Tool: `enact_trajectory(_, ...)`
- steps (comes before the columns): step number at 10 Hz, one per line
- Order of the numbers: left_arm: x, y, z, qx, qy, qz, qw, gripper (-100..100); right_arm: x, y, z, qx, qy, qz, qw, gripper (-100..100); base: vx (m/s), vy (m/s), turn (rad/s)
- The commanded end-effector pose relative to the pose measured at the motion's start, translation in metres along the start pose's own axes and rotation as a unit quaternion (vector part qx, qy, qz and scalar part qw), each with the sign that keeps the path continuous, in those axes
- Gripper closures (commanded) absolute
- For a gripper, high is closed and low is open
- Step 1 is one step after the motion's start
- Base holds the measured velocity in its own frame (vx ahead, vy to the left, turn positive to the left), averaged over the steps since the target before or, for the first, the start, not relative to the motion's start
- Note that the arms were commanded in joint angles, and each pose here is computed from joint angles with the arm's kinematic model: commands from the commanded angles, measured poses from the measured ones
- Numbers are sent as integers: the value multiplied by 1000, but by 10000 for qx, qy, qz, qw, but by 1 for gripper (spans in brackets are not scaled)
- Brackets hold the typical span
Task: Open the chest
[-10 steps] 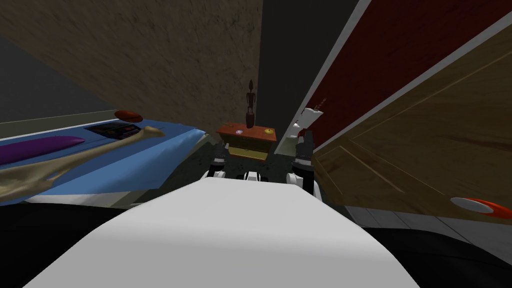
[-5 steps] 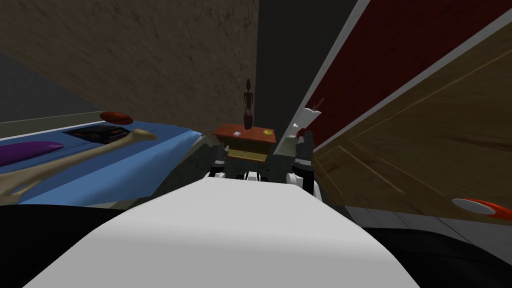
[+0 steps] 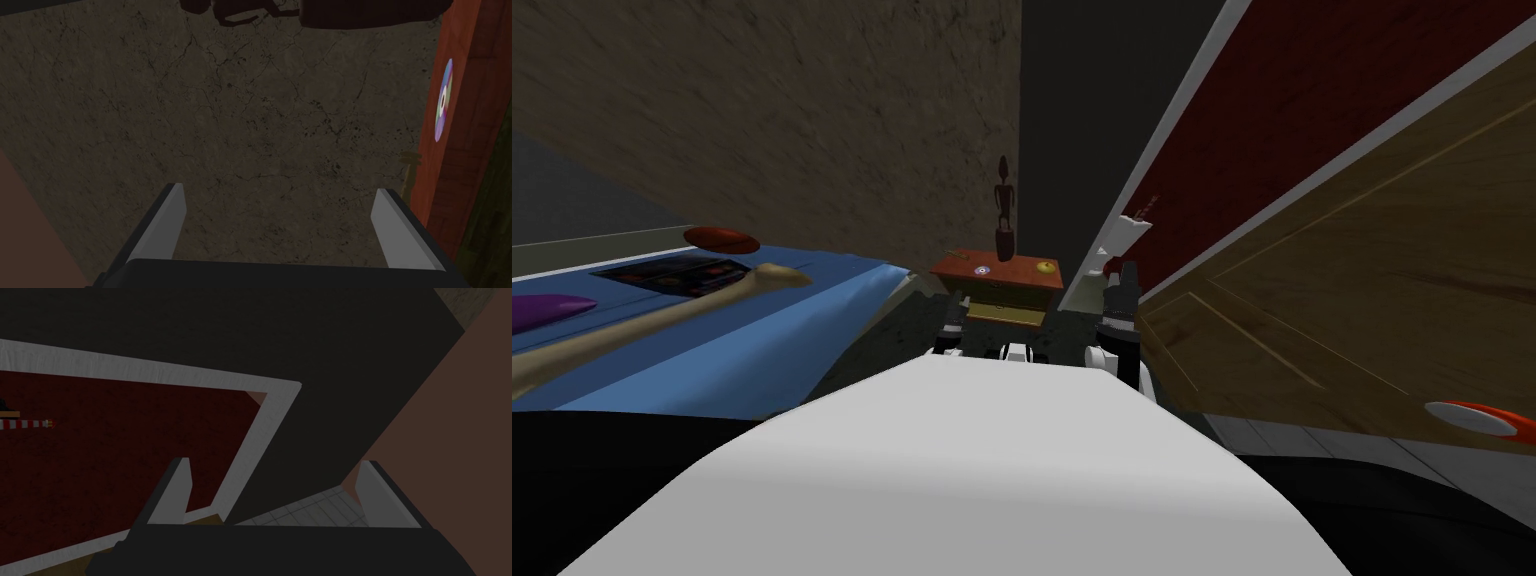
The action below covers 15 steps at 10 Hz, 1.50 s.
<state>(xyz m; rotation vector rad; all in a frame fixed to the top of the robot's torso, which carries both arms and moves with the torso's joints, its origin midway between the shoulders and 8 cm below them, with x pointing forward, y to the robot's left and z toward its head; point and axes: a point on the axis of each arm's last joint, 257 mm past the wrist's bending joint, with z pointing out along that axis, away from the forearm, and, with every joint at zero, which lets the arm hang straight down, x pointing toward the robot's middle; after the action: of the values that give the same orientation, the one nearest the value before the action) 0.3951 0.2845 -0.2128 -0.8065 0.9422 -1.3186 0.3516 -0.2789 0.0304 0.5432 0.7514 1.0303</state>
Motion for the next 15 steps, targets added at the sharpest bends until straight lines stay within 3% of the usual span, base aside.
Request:
enact_trajectory(1, -4, 14, -10, -92, -7, 56, 9999, -100, 0, 0, 0, 0, 0, 0, 10000, 0, 77, -6, -31)
enact_trajectory(2, -4, 17, -13, -45, -7, 97, 9999, -100, 0, 0, 0, 0, 0, 0, 10000, 0, 86, 8, -55)
enact_trajectory(3, -5, 25, -18, -155, -14, 101, 9998, -100, 0, 0, 0, 0, 0, 0, 10000, 0, 74, 13, -42)
enact_trajectory(15, -9, 78, -68, -549, -98, 289, 9980, -100, 0, 0, 0, 0, 0, 0, 10000, 0, 74, 6, -43)
